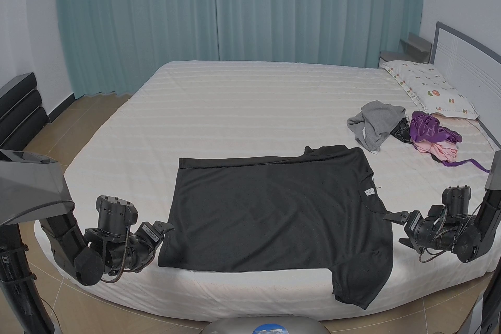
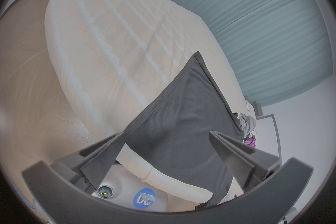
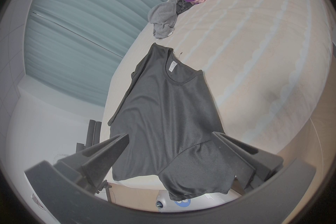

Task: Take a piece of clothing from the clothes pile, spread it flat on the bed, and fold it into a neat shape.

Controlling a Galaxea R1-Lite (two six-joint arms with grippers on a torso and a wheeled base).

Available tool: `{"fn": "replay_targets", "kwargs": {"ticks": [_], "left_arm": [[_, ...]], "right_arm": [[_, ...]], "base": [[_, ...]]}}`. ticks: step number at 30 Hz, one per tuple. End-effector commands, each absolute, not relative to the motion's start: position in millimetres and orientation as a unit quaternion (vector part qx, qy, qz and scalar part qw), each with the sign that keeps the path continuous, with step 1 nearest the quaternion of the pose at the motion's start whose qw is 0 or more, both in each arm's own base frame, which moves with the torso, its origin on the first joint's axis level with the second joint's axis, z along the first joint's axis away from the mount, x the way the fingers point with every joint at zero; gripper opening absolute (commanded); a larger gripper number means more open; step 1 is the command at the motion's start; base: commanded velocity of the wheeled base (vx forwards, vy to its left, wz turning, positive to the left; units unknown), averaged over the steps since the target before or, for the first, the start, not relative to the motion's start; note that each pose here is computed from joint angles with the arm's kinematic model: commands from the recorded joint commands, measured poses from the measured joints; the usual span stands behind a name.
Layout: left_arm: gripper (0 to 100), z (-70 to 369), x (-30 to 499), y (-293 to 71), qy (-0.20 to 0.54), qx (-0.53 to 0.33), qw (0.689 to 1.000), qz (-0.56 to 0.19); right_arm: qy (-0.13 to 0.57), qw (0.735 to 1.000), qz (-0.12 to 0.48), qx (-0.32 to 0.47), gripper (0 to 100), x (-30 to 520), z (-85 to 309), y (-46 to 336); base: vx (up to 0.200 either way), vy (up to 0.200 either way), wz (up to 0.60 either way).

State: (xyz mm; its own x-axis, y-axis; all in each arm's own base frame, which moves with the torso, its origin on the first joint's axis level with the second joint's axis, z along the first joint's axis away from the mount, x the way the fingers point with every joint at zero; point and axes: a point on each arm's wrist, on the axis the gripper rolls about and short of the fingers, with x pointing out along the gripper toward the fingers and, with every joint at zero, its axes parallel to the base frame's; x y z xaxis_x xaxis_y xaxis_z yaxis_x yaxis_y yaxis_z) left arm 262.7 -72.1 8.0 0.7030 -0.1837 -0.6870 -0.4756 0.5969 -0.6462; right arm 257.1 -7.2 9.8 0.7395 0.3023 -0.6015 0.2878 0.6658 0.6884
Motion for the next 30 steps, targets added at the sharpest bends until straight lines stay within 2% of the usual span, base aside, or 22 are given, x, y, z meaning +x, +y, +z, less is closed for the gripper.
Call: {"fn": "replay_targets", "kwargs": {"ticks": [1,9,17,25,30], "left_arm": [[100,6.8,264.0,-73.7,0.375,-0.443,0.809,0.09],[100,6.5,265.2,-76.7,0.376,-0.441,0.81,0.085],[100,3.9,268.6,-73.7,0.37,-0.426,0.822,0.077],[100,-8.4,272.7,-47.1,0.388,-0.334,0.856,0.066],[100,-21.3,273.8,-27.7,0.401,-0.296,0.863,0.082]], "right_arm": [[0.368,0.836,0.003,0.407,100,257.1,6.1,-6.5],[0.372,0.836,0.004,0.402,100,257.2,3.1,-6.1],[0.374,0.837,0.007,0.4,100,257.1,3.0,-5.2],[0.385,0.835,0.017,0.393,100,256.1,-0.5,0.8],[0.387,0.834,0.016,0.394,100,255.7,-1.1,0.8]], "base": [[0.0,-0.2,0.0],[0.0,-0.2,0.0],[0.0,0.0,0.0],[0.0,0.0,0.0],[0.0,0.0,0.0]]}}
